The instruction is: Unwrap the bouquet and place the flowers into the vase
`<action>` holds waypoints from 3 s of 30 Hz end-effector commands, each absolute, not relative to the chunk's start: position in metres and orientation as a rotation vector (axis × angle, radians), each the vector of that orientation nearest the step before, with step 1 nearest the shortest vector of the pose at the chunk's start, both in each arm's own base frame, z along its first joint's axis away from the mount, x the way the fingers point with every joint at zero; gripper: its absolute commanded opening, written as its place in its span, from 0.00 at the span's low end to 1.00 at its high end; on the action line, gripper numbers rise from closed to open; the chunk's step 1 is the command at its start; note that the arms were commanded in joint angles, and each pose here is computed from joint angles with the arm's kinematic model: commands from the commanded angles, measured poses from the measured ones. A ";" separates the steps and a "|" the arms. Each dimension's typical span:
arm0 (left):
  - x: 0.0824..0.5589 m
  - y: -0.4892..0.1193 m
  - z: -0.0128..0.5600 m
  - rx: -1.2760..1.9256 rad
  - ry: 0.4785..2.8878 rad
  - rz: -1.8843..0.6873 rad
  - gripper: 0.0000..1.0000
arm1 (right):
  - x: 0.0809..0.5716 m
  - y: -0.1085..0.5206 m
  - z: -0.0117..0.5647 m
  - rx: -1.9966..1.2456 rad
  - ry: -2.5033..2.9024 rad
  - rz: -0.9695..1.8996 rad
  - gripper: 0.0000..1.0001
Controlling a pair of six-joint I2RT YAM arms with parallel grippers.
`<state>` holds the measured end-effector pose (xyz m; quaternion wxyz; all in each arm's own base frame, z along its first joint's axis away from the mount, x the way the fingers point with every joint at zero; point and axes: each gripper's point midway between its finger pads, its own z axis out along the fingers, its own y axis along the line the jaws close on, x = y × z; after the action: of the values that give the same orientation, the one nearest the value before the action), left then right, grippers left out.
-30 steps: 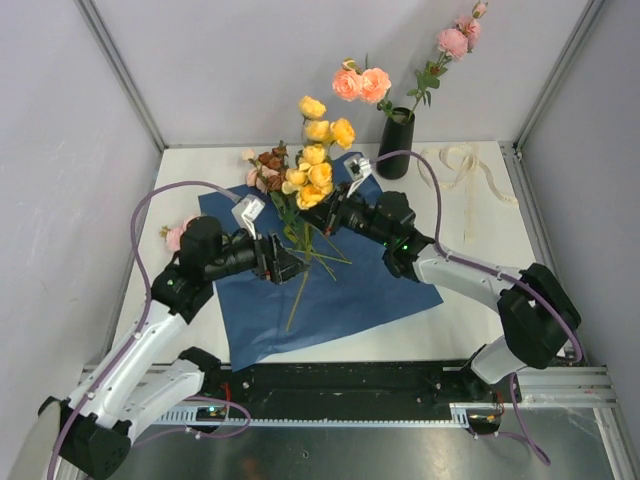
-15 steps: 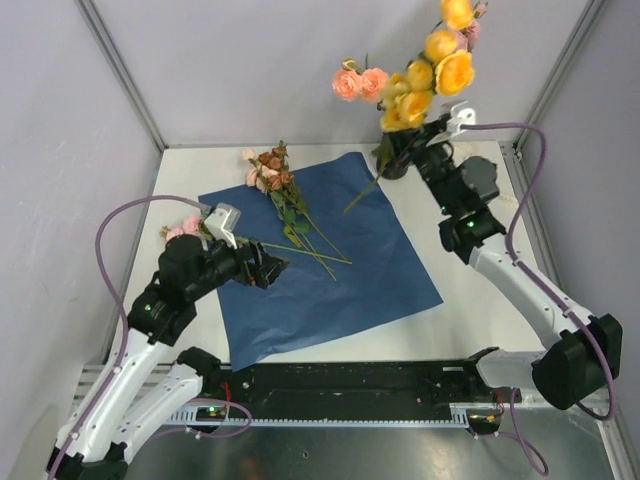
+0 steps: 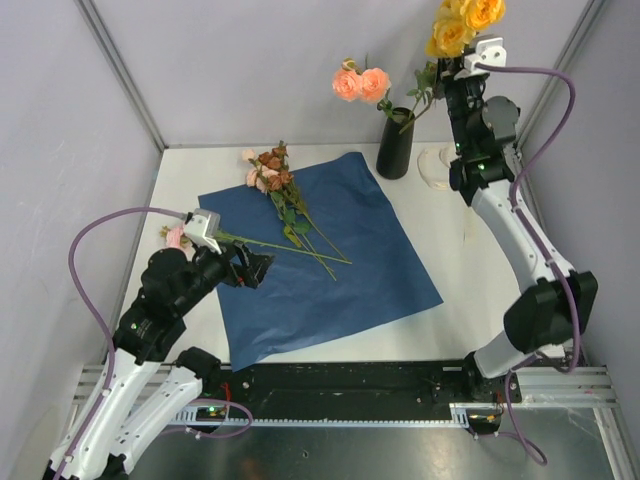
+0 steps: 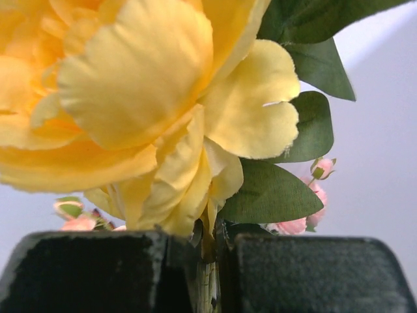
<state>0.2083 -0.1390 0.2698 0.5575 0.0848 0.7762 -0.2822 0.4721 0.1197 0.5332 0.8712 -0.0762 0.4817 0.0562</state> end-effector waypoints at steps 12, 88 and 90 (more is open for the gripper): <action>0.212 -0.136 0.271 0.215 1.820 -0.625 1.00 | 0.553 0.105 0.553 -0.115 0.921 -0.016 0.00; 0.277 -0.093 0.202 -0.799 2.040 -0.605 0.87 | 0.331 0.322 0.163 -0.577 2.028 0.897 0.53; 0.288 -0.088 0.193 -0.898 2.046 -0.584 0.83 | 0.319 0.320 0.159 -0.590 2.024 0.898 0.53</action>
<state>0.2677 -0.0894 0.1916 0.4347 -0.2493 0.8417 -0.2011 0.3343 0.3171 0.1412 0.3884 -0.2309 0.8260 0.3370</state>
